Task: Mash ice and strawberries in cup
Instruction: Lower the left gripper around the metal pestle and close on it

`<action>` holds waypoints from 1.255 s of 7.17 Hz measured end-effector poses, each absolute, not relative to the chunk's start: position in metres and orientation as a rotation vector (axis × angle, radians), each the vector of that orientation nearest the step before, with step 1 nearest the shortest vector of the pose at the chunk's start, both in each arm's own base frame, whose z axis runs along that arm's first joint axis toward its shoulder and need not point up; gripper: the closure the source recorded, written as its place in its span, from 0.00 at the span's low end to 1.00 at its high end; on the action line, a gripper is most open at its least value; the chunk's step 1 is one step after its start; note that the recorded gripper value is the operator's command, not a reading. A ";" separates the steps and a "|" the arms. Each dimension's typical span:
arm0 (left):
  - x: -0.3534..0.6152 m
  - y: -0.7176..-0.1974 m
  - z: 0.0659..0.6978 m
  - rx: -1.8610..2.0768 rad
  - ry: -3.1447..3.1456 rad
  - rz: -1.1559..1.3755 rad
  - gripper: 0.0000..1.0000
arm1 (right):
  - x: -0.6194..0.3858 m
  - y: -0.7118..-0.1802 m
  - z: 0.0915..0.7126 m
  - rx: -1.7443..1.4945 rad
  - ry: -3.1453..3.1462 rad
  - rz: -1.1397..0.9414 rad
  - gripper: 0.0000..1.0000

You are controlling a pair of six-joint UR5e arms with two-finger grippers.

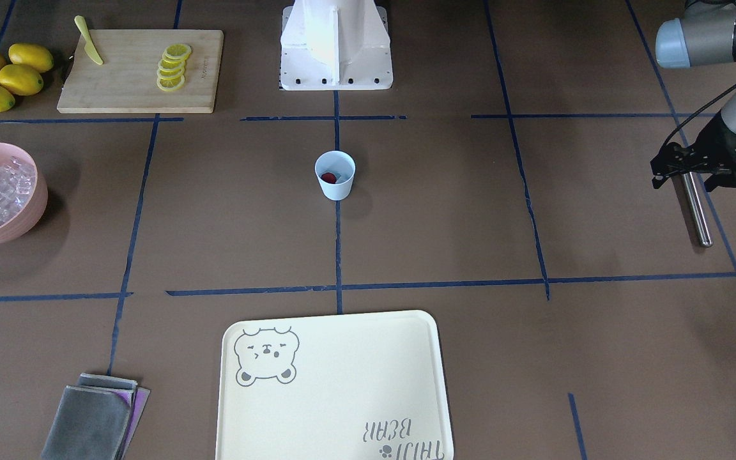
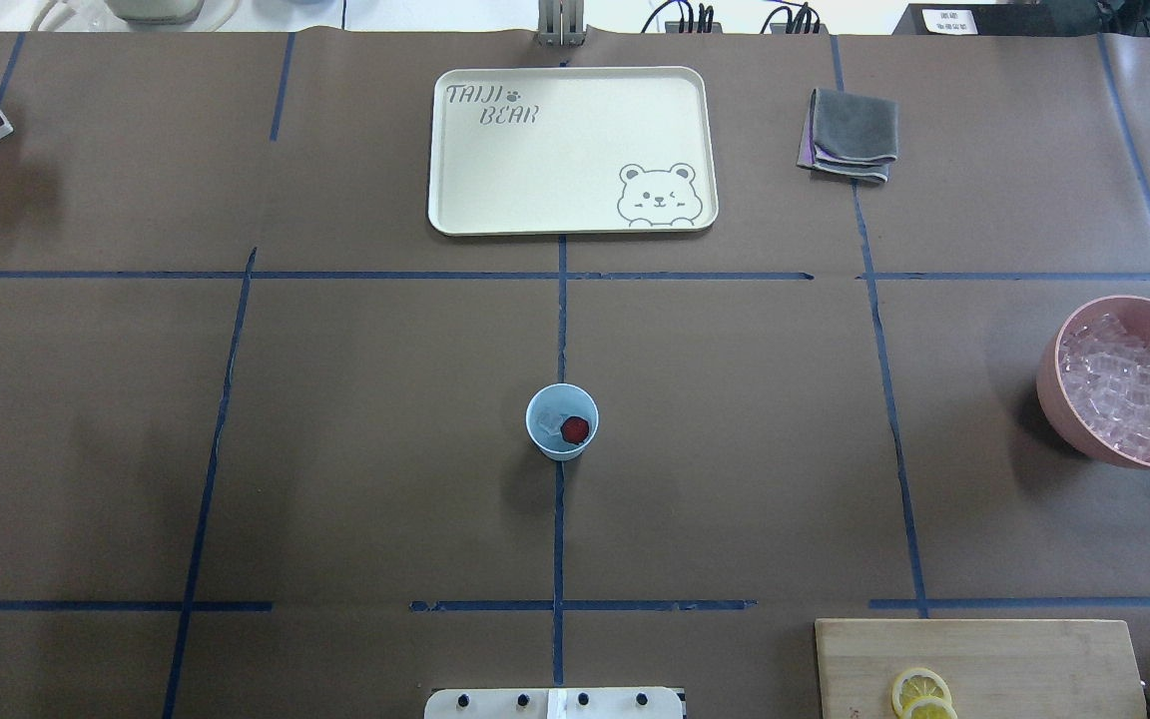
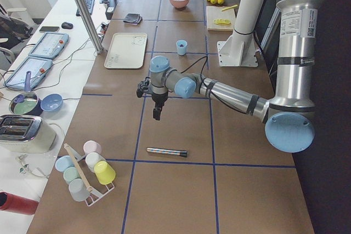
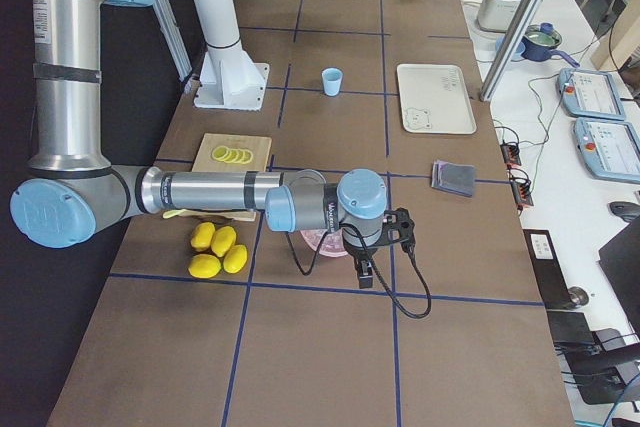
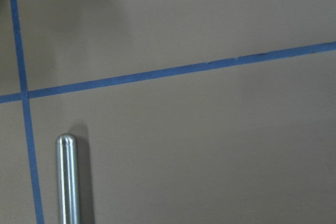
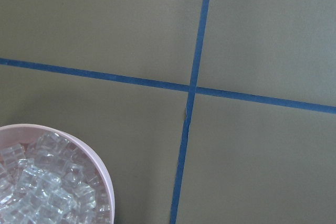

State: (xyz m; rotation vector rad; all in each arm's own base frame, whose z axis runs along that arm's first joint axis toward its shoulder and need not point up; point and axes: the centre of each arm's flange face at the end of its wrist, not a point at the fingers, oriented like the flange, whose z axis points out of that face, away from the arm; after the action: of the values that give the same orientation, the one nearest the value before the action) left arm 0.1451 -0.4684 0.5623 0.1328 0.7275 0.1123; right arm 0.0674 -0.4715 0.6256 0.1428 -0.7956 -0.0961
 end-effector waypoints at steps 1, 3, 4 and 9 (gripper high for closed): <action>0.138 -0.463 0.595 0.141 0.742 0.109 0.00 | 0.067 -0.472 0.625 0.144 -0.795 -0.096 0.00; 0.128 -0.459 0.644 0.154 0.751 0.093 0.00 | 0.067 -0.472 0.625 0.145 -0.795 -0.096 0.00; 0.127 -0.460 0.658 0.147 0.747 0.086 0.00 | 0.067 -0.472 0.624 0.146 -0.795 -0.096 0.00; 0.138 -0.483 0.693 0.128 0.735 0.076 0.00 | 0.067 -0.473 0.623 0.149 -0.795 -0.097 0.00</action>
State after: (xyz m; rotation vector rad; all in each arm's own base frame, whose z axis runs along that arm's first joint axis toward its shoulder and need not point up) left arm 0.1378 -0.4835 0.6930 0.1277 0.7353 0.0765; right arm 0.0674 -0.4732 0.6230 0.1488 -0.7950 -0.0970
